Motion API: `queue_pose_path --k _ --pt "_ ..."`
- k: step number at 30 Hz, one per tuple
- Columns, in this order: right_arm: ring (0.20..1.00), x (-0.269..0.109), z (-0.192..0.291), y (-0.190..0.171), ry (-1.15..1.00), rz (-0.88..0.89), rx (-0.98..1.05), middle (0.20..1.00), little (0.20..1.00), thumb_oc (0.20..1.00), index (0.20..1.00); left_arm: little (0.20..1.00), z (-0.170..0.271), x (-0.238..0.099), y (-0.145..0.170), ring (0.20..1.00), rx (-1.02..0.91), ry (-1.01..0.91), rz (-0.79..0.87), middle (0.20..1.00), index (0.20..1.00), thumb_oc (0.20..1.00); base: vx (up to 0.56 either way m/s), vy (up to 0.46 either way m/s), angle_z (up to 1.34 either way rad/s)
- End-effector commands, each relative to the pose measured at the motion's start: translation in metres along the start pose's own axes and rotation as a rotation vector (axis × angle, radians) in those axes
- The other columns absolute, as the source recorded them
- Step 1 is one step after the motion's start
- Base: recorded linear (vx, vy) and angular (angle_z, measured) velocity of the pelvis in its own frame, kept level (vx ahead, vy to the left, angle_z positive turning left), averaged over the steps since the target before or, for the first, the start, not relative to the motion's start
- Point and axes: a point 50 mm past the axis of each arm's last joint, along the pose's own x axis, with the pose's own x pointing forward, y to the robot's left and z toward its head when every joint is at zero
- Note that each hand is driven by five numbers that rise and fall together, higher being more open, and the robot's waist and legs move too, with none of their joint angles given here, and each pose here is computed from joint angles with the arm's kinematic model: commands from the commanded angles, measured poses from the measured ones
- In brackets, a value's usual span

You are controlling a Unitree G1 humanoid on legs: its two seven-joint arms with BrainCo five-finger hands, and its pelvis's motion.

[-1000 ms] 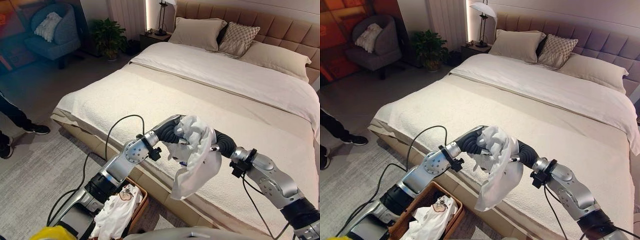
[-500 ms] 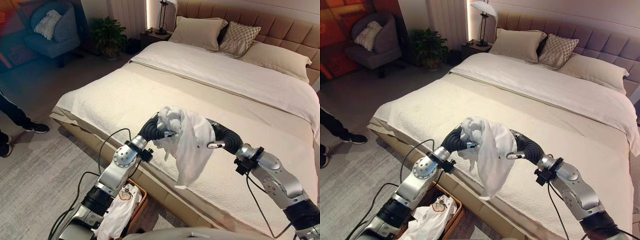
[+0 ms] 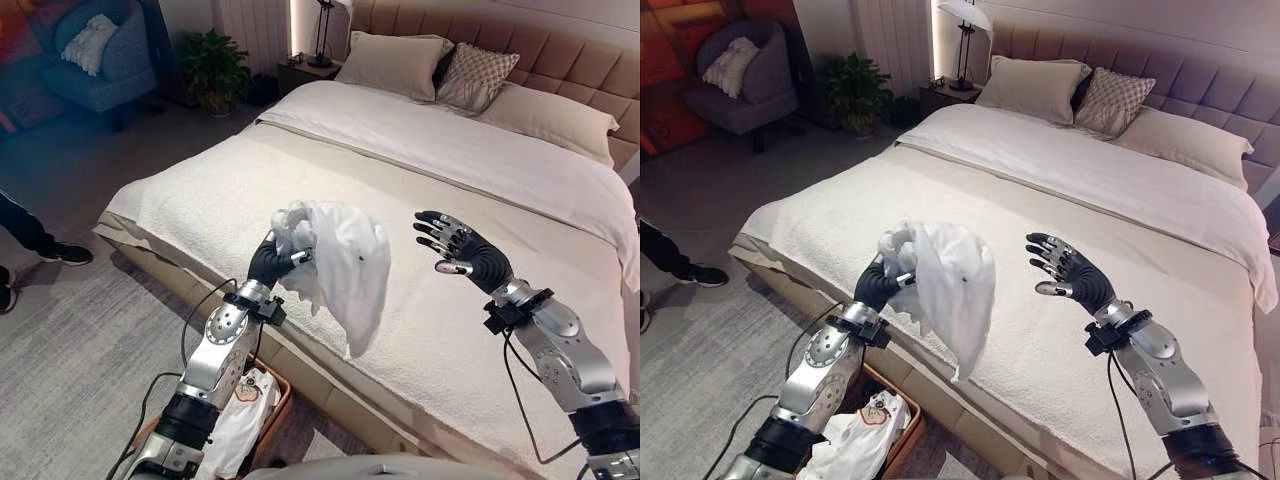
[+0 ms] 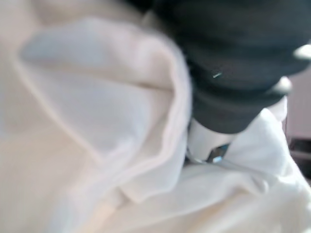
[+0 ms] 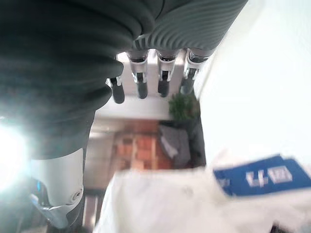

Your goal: Pick up clothes into the bucket

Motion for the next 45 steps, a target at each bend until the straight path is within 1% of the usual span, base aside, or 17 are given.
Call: queue_pose_path --k 1,2,6,7,10,11,12,13,14,15,16,22,23,32,37,40,45 --pt "1.0 0.0 0.018 -0.014 -0.163 -0.168 -0.052 1.0 1.0 1.0 1.0 0.2 0.027 0.002 0.011 0.2 -0.05 -0.149 0.07 0.2 0.2 0.2 0.0 0.0 0.0" --pt "1.0 0.0 0.018 -0.014 -0.163 -0.168 -0.052 1.0 1.0 1.0 1.0 0.2 0.027 0.002 0.012 0.2 -0.05 -0.148 0.071 0.2 0.2 0.2 0.0 0.0 0.0" --pt "1.0 -0.004 -0.001 -0.02 -0.149 -0.341 -0.009 1.0 1.0 1.0 1.0 0.2 0.015 -0.015 0.034 0.2 -0.061 -0.117 0.234 0.2 0.2 0.2 0.0 0.0 0.0" --pt "1.0 -0.004 -0.002 -0.019 -0.149 -0.341 -0.009 1.0 1.0 1.0 1.0 0.2 0.015 -0.015 0.034 0.2 -0.061 -0.117 0.234 0.2 0.2 0.2 0.0 0.0 0.0" --pt "1.0 -0.009 -0.021 -0.027 -0.083 -0.452 -0.002 1.0 1.0 1.0 1.0 0.2 0.001 -0.029 0.056 0.2 -0.017 -0.067 0.384 0.2 0.2 0.2 0.0 0.0 0.0" --pt "1.0 -0.009 -0.021 -0.027 -0.084 -0.452 -0.002 1.0 1.0 1.0 1.0 0.2 0.001 -0.029 0.056 0.2 -0.017 -0.067 0.384 0.2 0.2 0.2 -0.03 0.004 0.0" --pt "1.0 -0.012 -0.027 -0.031 -0.057 -0.5 -0.019 1.0 1.0 1.0 1.0 0.2 -0.003 -0.036 0.066 0.2 0.008 -0.046 0.448 0.2 0.2 0.2 0.0 0.0 0.0" --pt "1.0 -0.012 -0.027 -0.031 -0.058 -0.5 -0.02 1.0 1.0 1.0 1.0 0.2 -0.003 -0.036 0.066 0.2 0.009 -0.046 0.448 0.2 0.2 0.2 -0.05 0.006 -0.01" --pt "1.0 -0.016 -0.038 -0.036 -0.018 -0.562 -0.014 1.0 1.0 1.0 1.0 0.2 -0.008 -0.045 0.077 0.2 0.04 -0.024 0.518 0.2 0.2 0.2 -0.03 0.004 0.0" --pt "1.0 -0.016 -0.038 -0.036 -0.018 -0.562 -0.014 1.0 1.0 1.0 1.0 0.2 -0.008 -0.044 0.077 0.2 0.04 -0.025 0.518 0.2 0.2 0.2 -0.05 0.011 0.0" --pt "1.0 -0.019 -0.046 -0.038 0.019 -0.599 -0.014 1.0 1.0 1.0 1.0 0.2 -0.01 -0.053 0.088 0.2 0.075 -0.005 0.586 0.2 0.2 0.2 -0.04 0.009 0.02" --pt "1.0 -0.03 -0.066 -0.044 0.107 -0.673 -0.029 1.0 1.0 1.0 1.0 0.2 -0.015 -0.071 0.11 0.2 0.141 0.032 0.707 0.2 0.2 0.2 -0.07 0.013 0.01" --pt "1.0 -0.035 -0.074 -0.046 0.137 -0.711 -0.024 1.0 1.0 1.0 1.0 0.2 -0.017 -0.078 0.119 0.2 0.168 0.052 0.761 0.2 0.2 0.2 -0.14 0.029 -0.03" --pt "1.0 -0.035 -0.083 -0.051 0.158 -0.784 0.007 1.0 1.0 1.0 1.0 0.2 -0.021 -0.102 0.149 0.2 0.261 0.122 0.946 0.2 0.2 0.2 -0.07 0.025 -0.07" --pt "1.0 -0.021 -0.072 -0.051 0.095 -0.776 0.009 1.0 1.0 1.0 1.0 0.2 -0.024 -0.101 0.158 0.2 0.264 0.145 1.0 0.2 0.2 0.2 -0.1 0.031 -0.06" --pt "1.0 0.0 -0.056 -0.05 0.02 -0.778 0.002 1.0 1.0 1.0 1.0 0.2 -0.02 -0.088 0.161 0.2 0.246 0.114 1.039 0.2 0.2 0.2 -0.15 0.012 -0.02" --pt "1.0 0.015 -0.037 -0.052 -0.047 -0.789 -0.054 1.0 1.0 1.0 1.0 0.2 -0.009 -0.071 0.163 0.2 0.28 0.086 1.049 0.2 0.2 0.2 -0.13 0.021 -0.04"
